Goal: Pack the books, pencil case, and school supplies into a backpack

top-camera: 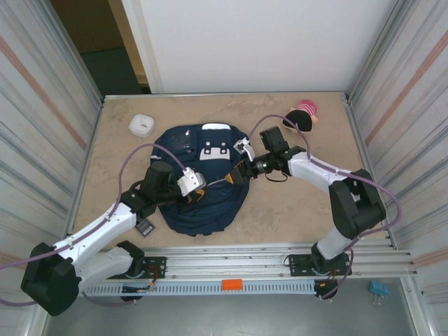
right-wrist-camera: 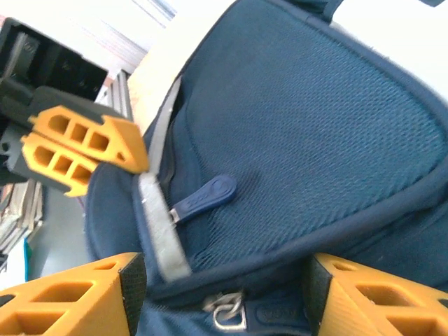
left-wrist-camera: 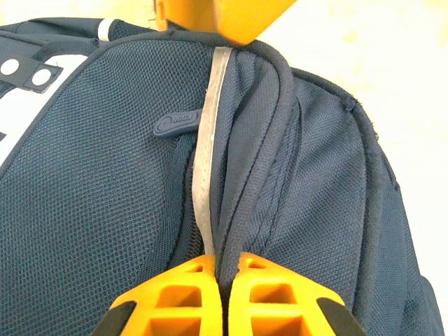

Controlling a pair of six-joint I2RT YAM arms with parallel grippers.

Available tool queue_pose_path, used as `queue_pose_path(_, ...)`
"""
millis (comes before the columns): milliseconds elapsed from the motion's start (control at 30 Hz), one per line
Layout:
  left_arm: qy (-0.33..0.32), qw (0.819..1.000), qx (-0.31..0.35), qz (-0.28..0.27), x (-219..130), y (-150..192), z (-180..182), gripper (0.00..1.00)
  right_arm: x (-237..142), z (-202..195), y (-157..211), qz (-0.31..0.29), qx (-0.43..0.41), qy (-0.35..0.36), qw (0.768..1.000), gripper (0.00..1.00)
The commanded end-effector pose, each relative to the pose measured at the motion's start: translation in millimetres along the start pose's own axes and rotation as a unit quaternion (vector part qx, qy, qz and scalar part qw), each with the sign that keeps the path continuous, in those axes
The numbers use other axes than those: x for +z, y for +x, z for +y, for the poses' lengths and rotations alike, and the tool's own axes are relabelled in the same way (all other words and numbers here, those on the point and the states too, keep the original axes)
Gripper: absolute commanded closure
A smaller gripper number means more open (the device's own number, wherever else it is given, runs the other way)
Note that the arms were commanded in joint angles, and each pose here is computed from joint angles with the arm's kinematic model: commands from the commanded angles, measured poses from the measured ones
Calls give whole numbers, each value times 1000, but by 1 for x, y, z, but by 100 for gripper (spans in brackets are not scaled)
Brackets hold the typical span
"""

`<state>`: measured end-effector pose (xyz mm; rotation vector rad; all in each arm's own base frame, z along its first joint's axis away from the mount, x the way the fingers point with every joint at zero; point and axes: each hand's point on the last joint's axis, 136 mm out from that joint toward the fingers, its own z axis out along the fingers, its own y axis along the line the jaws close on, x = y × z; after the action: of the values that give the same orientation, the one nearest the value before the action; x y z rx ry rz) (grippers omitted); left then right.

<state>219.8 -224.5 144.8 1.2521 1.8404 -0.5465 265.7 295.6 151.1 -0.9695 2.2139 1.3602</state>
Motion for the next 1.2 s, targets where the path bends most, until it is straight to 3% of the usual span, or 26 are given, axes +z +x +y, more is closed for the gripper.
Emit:
queue_pose_path(0,-9,996,21,-81,-12,-42,5,100,-8,24,11,8,-7,-25,1000,40)
queue_pose_path(300,-7,996,21,-87,-14,-46,5,100,-2,16,12,24,-9,3,1000,45)
queue_pose_path(433,-6,996,20,-90,-14,-47,5,100,-2,7,15,29,-3,27,999,52)
queue_pose_path(567,-16,996,15,-88,-13,-47,9,100,-6,1,19,24,-2,55,998,65)
queue_pose_path(700,-23,996,8,-85,-13,-46,12,100,-12,-2,17,15,0,72,997,90)
queue_pose_path(800,-37,996,-5,-82,-13,-46,17,100,-18,1,12,6,-5,86,996,100)
queue_pose_path(1000,-95,987,-76,-106,-20,-61,41,100,-19,35,11,2,-23,74,997,100)
queue_pose_path(1167,-95,988,-57,-106,-1,-75,32,100,9,62,26,44,-16,64,997,100)
